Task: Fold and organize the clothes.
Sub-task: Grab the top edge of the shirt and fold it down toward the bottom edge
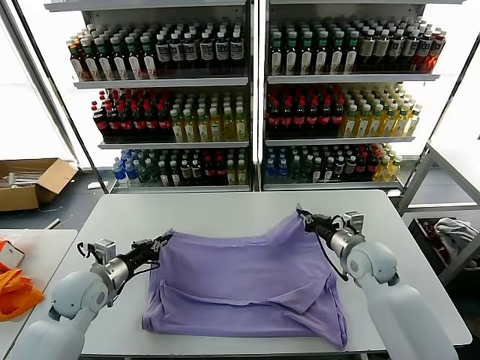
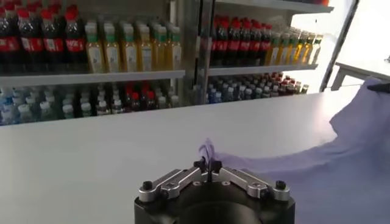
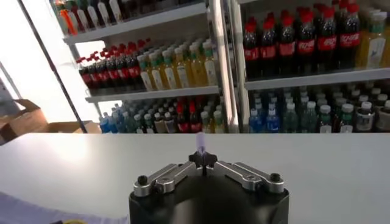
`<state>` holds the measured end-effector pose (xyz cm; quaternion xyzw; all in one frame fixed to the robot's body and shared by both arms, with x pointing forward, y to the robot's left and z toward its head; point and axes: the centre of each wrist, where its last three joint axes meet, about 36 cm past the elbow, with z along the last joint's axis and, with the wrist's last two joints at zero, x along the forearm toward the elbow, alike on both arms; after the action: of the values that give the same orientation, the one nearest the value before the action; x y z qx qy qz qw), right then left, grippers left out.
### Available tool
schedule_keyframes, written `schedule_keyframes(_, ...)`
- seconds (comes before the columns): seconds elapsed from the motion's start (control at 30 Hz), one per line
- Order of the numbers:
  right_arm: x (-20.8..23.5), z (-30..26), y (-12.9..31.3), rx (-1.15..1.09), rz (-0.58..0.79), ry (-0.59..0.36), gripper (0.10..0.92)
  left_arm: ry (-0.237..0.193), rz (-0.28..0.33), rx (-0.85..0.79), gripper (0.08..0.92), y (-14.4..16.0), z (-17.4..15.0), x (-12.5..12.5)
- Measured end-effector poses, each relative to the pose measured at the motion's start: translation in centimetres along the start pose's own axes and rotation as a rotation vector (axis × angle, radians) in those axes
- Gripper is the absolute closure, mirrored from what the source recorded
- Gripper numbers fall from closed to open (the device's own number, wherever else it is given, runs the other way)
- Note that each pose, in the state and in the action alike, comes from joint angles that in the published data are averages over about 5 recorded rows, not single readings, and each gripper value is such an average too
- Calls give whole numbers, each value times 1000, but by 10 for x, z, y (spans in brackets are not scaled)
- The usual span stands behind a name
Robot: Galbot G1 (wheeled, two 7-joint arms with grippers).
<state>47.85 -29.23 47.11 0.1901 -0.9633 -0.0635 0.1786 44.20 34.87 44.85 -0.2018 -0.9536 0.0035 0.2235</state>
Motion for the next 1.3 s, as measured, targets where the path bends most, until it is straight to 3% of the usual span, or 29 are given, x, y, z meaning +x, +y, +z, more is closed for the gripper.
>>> schedule_keyframes(0.27, 71, 25, 19, -16, 18, -10, 915, -1, 5, -24, 897, -25, 5, 38)
schedule_keyframes(0.7, 137, 78, 54, -40, 69, 89, 910, 115, -3, -59, 893, -47, 41, 80)
schedule_keyframes(0.8, 144, 80, 57, -31, 81, 84, 863, 130, -9, -72, 850, -51, 46, 85)
schedule_keyframes(1.03, 155, 80, 55, 12, 115, 9, 659, 132, -45, -102, 648, -55, 43, 98)
schedule_keyframes(1.3, 163, 85, 38, 57, 198, -126, 434, 90, -111, -70, 423, -66, 45, 112)
